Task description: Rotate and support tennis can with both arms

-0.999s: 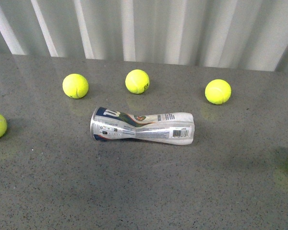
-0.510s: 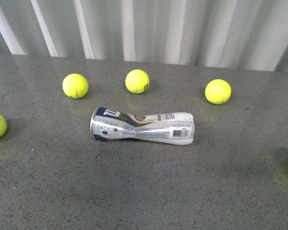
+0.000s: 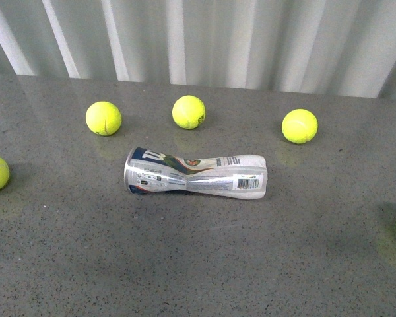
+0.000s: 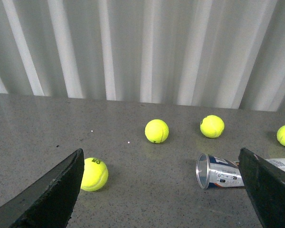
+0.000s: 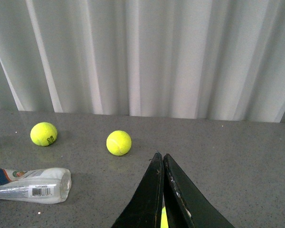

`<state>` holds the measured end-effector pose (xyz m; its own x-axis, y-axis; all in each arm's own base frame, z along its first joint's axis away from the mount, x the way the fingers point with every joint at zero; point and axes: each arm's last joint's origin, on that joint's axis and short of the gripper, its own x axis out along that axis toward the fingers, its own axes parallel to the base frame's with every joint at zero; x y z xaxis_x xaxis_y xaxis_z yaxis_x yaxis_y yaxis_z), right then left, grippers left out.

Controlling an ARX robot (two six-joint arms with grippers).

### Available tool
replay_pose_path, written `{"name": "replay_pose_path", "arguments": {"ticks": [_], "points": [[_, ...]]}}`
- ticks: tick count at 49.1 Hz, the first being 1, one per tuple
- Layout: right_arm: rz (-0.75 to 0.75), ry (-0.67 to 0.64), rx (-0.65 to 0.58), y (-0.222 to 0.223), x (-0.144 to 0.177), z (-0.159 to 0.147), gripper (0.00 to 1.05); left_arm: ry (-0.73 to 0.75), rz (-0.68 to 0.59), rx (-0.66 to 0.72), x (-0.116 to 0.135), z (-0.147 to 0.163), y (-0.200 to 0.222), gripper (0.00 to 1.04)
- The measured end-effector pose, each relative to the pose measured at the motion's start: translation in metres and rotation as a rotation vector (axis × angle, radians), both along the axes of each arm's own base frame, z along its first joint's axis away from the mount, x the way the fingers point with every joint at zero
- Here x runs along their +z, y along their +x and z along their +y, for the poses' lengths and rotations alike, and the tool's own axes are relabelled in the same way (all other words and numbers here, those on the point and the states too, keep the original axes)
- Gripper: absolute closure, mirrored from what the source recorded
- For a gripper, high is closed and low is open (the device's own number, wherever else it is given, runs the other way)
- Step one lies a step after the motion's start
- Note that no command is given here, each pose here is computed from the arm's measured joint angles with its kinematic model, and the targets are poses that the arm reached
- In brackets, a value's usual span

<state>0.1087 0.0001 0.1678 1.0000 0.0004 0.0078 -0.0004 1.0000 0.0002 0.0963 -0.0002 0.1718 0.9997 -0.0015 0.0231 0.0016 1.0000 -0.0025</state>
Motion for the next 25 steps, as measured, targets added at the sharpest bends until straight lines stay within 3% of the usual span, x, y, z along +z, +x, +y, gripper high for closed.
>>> {"name": "replay_pose_path", "arguments": {"ticks": [15,25], "points": [[0.006,-0.001,0.001,-0.011,-0.003,0.0,1.0,0.0,0.0,0.0,0.0,0.0,0.0,0.07],[0.006,0.0,0.001,-0.011,-0.003,0.0,0.67,0.0,-0.001,0.0,0.0,0.0,0.0,0.07]]}}
